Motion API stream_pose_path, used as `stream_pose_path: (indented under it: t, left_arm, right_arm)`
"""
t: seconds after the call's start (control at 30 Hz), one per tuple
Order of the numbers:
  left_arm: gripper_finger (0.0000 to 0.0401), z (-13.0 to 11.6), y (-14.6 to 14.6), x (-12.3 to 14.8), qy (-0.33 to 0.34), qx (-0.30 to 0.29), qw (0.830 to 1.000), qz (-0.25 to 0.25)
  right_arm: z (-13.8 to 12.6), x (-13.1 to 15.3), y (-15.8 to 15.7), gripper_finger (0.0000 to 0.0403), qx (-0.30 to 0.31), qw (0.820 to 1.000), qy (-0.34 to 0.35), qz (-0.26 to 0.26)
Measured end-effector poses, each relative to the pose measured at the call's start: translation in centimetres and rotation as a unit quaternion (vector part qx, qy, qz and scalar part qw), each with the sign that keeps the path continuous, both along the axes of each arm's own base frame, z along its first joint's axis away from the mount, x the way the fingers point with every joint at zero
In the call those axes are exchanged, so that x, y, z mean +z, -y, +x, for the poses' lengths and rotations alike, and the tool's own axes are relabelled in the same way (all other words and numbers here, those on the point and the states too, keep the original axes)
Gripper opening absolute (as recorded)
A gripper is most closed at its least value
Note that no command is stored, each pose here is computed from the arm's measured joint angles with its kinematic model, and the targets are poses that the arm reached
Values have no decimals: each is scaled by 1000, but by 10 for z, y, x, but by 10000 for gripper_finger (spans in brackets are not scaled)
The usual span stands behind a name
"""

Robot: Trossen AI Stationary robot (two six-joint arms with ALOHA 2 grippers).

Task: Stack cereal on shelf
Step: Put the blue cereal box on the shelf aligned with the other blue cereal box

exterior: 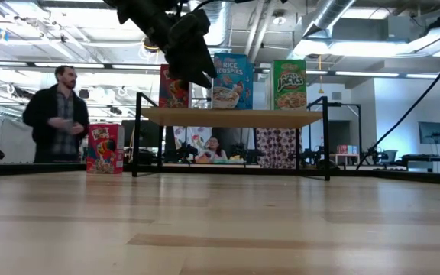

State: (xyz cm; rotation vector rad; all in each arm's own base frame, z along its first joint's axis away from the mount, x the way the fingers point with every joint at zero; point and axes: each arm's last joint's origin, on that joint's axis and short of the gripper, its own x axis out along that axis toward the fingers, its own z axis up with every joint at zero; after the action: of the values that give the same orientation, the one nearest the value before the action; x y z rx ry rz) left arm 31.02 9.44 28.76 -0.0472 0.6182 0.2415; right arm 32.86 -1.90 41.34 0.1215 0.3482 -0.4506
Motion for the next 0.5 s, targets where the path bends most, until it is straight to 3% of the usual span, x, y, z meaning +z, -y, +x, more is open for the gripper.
stream_pose_path:
  t: [0.5]
  left_arm:
    - [293, 2, -8, 6, 33, 23, 999, 27]
  right_arm:
    - [0, -1, 2, 269, -3, 1000, -3, 0]
